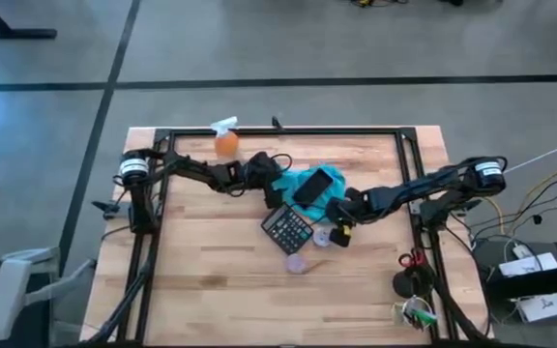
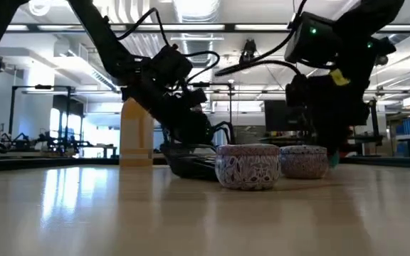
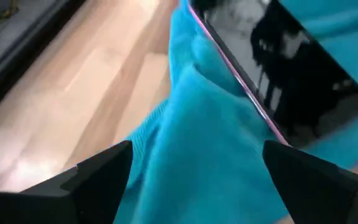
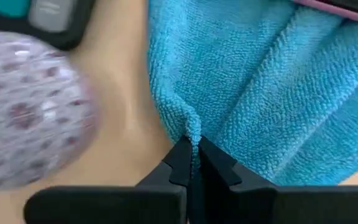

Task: Apply microfiber cloth
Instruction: Wipe the pink cellphone using the blue microfiber cloth

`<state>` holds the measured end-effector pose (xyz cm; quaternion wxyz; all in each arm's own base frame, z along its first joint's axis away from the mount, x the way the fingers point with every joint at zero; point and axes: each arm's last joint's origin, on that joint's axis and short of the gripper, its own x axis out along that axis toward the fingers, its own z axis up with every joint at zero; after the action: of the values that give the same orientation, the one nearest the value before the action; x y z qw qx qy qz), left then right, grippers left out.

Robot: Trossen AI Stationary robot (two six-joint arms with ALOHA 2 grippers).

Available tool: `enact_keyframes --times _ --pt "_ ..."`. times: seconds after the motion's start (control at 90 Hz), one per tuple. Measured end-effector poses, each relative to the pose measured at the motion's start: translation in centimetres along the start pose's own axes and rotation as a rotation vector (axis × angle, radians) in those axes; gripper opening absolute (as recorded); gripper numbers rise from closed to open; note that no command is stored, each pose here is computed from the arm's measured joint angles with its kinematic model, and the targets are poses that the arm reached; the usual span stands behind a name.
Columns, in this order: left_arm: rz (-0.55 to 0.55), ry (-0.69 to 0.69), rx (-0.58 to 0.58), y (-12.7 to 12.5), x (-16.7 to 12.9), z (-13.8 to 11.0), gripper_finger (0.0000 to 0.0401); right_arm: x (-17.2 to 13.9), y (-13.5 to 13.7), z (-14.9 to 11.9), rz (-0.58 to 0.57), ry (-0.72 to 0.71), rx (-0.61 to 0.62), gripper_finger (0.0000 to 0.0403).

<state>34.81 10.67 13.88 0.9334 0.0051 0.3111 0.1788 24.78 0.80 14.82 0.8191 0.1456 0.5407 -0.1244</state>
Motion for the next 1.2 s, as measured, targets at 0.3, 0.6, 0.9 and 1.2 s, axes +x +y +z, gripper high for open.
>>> enact_keyframes --times 0.3,0.6,0.9,1.2 --pt "-0.002 -0.038 -0.009 -0.1 0.0 0.3 0.0347 -2.5 0.5 0.0 0.146 -0.001 0.046 0.0000" --pt "-0.003 -0.051 -0.027 -0.2 -0.1 0.4 0.0347 -2.9 -1.0 1.7 -0.061 -0.214 0.028 0.0000" --pt "-0.009 -0.072 -0.029 -0.5 -0.1 0.6 0.0347 1.0 -4.5 4.7 -0.373 -0.384 0.107 0.0000" --pt "-0.011 -0.065 -0.059 -0.5 -0.1 0.6 0.0347 8.8 -5.8 5.4 -0.534 -0.472 0.135 0.0000"
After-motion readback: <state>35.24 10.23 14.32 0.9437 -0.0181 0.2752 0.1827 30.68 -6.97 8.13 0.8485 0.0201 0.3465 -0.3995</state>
